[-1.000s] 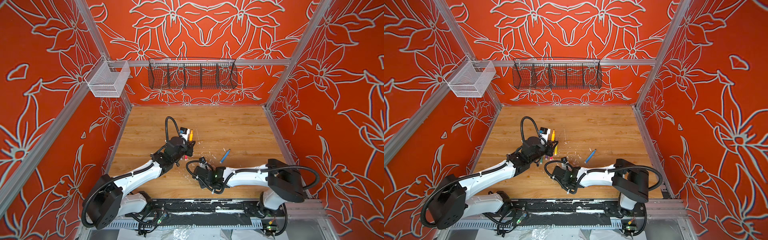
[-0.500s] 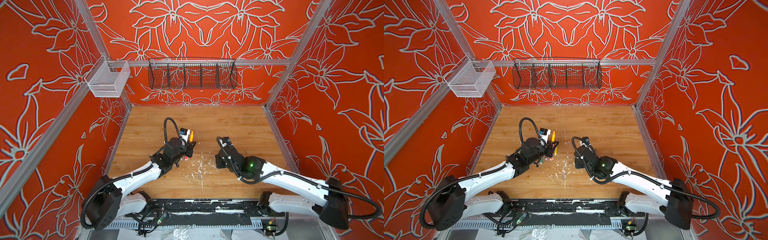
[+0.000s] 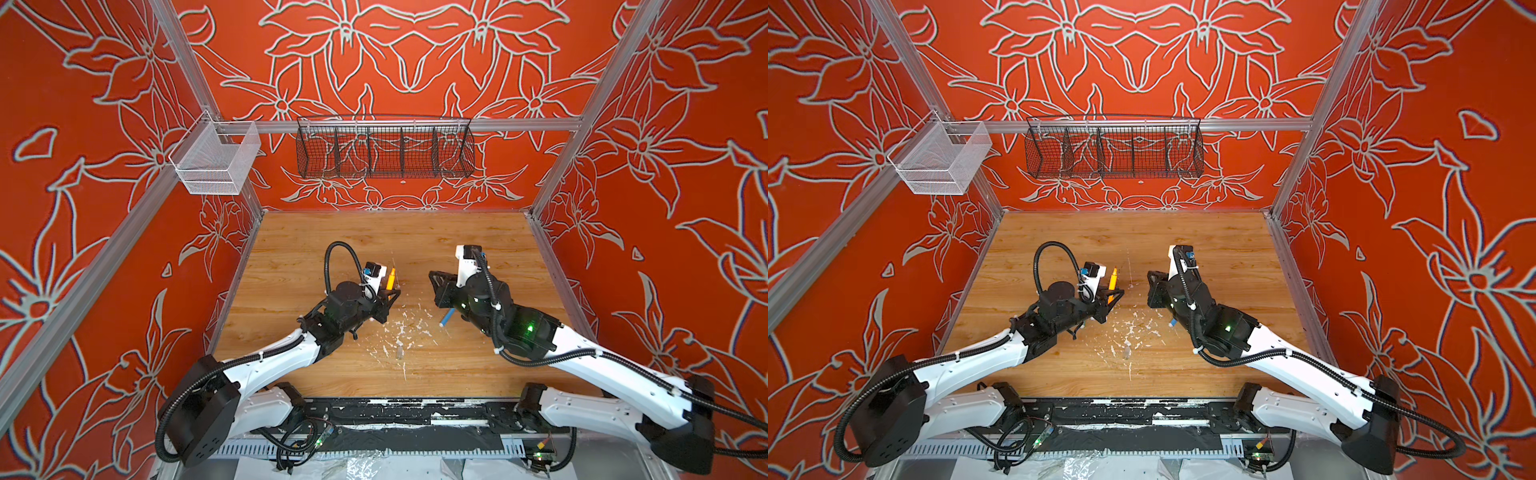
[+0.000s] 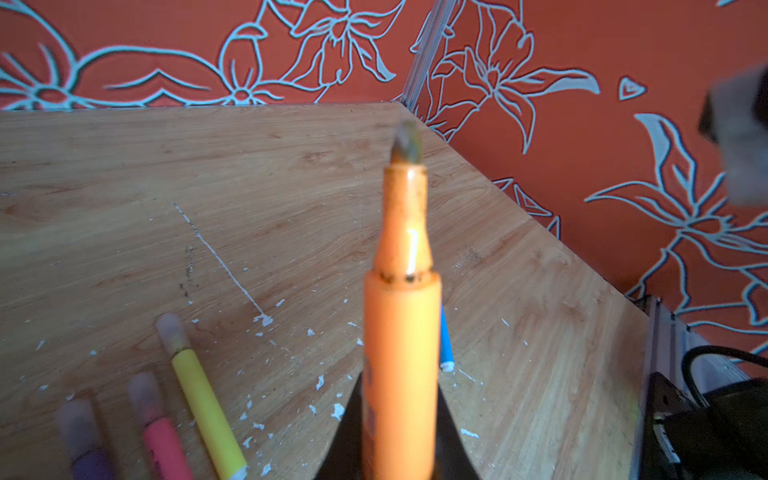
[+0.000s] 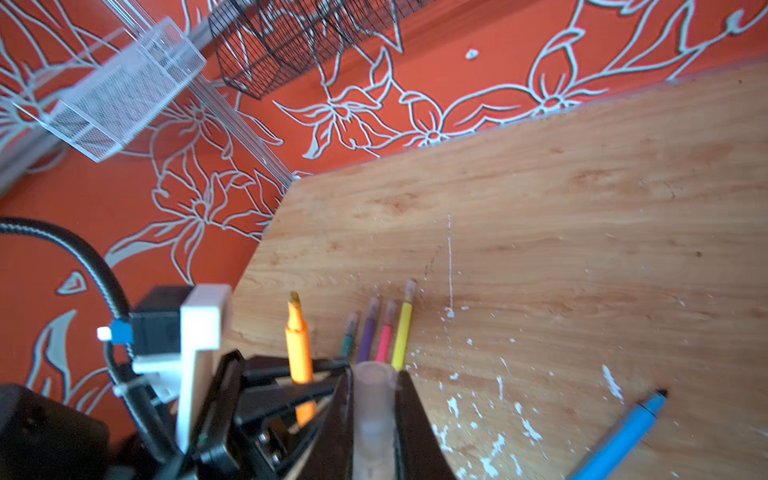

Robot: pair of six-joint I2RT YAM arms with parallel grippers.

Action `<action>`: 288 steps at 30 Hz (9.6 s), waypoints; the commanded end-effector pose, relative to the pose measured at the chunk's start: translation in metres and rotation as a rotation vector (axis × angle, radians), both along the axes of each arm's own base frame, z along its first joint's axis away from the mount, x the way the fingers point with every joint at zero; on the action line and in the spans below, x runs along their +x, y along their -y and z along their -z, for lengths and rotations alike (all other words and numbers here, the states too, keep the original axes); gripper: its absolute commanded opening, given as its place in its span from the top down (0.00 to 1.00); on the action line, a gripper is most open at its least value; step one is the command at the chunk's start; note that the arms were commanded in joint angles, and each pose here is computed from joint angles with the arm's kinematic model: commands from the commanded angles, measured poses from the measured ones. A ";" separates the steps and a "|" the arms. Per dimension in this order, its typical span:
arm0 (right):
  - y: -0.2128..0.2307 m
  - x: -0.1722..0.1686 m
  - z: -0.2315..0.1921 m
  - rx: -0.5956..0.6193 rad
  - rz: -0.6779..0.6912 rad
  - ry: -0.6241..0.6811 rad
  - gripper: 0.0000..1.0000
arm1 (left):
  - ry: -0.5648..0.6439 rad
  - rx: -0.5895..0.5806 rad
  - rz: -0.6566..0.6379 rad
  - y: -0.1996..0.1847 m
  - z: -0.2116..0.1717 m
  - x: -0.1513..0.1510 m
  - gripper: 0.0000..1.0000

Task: Insert the pens into the pen caps
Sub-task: 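Lift the translucent cap with the right gripper toward the orange highlighter tip, then lower the cap onto the orange highlighter tip held by the left gripper, then press the cap down on the orange highlighter, then open the right gripper, then lay the capped orange highlighter down with the left gripper while the right arm retracts, then move the open left gripper over the blue marker and close on it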

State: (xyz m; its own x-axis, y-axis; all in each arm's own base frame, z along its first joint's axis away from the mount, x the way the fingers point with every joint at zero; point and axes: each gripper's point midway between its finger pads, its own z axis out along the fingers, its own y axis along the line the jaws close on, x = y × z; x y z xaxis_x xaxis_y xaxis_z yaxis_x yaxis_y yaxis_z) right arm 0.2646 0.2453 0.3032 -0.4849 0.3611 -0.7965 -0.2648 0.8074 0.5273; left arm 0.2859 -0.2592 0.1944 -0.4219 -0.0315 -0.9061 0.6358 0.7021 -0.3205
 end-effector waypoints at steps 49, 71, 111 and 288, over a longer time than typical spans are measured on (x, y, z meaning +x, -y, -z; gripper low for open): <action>-0.066 0.020 0.026 0.216 -0.093 -0.045 1.00 | 0.044 -0.139 0.088 0.012 -0.038 -0.011 1.00; -0.082 -0.030 0.047 0.130 -0.342 0.068 1.00 | 0.002 -0.227 0.250 0.029 -0.052 -0.027 1.00; -0.046 -0.014 -0.009 0.144 -0.192 0.089 0.46 | 0.153 -0.065 0.258 0.039 -0.049 -0.045 1.00; 0.269 0.024 0.168 -0.387 0.769 -0.208 0.30 | -0.548 0.750 0.052 0.158 0.176 0.005 0.56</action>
State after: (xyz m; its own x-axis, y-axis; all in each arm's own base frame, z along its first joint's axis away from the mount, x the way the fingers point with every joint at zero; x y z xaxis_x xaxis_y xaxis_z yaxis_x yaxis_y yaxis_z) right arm 0.2915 -0.0224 0.1395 -0.3659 0.3574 -0.8593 0.4905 0.8587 0.1484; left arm 0.2991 -0.4211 0.0315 -0.7739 0.4775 -0.4160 0.5545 0.8283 -0.0809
